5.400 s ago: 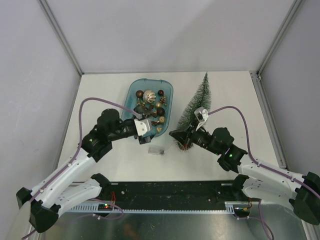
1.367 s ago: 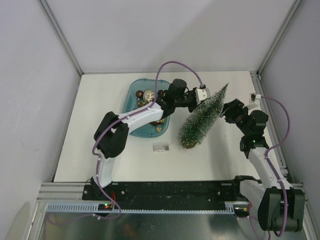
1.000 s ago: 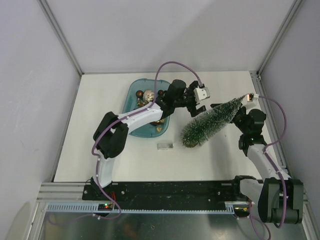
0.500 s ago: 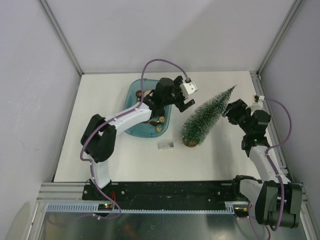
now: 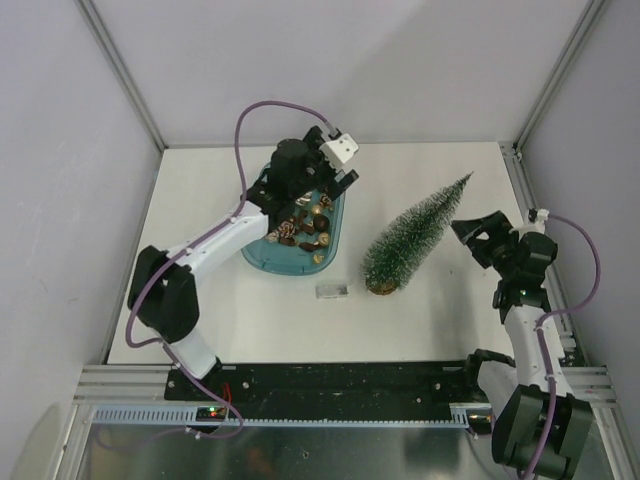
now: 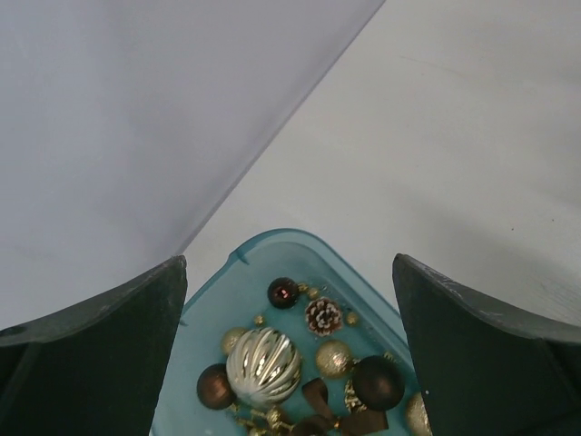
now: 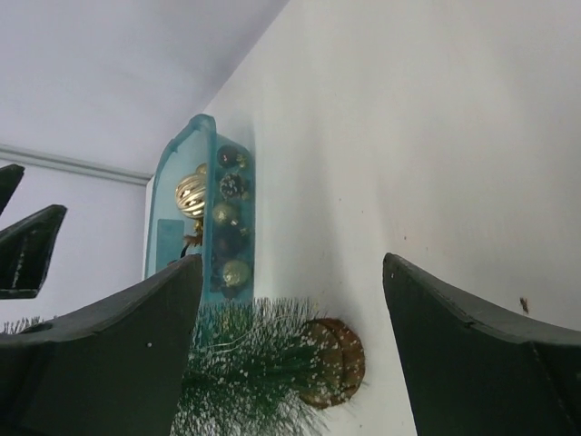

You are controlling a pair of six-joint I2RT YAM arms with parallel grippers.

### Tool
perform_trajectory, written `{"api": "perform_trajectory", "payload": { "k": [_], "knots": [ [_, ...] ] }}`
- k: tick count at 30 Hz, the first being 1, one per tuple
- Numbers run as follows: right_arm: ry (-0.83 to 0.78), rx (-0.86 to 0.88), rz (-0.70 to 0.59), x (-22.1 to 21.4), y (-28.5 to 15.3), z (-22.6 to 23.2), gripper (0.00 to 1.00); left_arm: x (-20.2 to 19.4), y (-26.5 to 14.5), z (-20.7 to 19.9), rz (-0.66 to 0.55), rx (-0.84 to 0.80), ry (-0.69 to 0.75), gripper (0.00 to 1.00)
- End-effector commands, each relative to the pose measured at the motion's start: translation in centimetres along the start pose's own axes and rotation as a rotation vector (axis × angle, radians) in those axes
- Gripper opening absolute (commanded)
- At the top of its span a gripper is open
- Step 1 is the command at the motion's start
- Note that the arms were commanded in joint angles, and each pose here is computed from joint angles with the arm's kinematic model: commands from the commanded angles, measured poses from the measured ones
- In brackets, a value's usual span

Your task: Decorate the small christmas tree

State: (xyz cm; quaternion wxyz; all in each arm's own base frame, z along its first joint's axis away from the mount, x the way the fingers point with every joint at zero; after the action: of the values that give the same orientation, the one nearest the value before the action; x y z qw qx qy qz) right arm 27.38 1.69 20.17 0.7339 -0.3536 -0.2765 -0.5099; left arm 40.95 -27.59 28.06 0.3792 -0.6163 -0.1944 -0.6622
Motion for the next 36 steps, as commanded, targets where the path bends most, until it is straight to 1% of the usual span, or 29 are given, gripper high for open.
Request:
{"api": "perform_trajectory", "payload": {
  "k": [1,8,18,26,31,34,36],
  "knots": [
    [0.081,0.027,0.051,-1.8,-1.2,-0.1,0.83,2.6,-3.5,1.8,-0.036,0.062,-0.026,1.00],
    [0.199,0.073,0.046,-2.8,-1.5,-0.3,0.79,3.3,-6.3,1.8,-0.021,0.062,-0.055,1.00],
    [0.293,0.104,-0.048,-1.2,0.0,-0.4,0.69,3.1,-8.0,1.3,-0.024,0.041,-0.055,1.00],
    [0.326,0.145,-0.004,-2.3,1.5,0.8,0.60,3.3,-8.0,1.1,-0.030,0.031,-0.063,1.00],
    [0.315,0.132,-0.001,-2.6,1.6,1.0,0.51,3.4,-8.0,1.1,-0.032,0.026,-0.065,1.00],
    [0.305,0.118,-0.011,-2.6,1.4,0.9,0.40,3.4,-8.0,1.0,-0.035,0.023,-0.072,1.00],
    [0.298,0.105,-0.020,-2.4,1.3,0.7,0.34,3.4,-8.0,1.0,-0.034,0.022,-0.074,1.00]
  ]
}}
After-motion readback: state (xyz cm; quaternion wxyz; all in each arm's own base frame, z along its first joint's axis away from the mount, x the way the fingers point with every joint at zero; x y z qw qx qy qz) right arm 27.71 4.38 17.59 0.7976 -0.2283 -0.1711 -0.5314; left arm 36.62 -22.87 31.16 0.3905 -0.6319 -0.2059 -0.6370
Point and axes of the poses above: each gripper's point midway between its finger pads, its own y axis out along the fingers, its own z axis along the line the jaws close on, x = y × z, the point moved 5 cm from there along -y, back along the fingers, and after that the axes turned 15 degrees about -y, right-handed, at the moved point
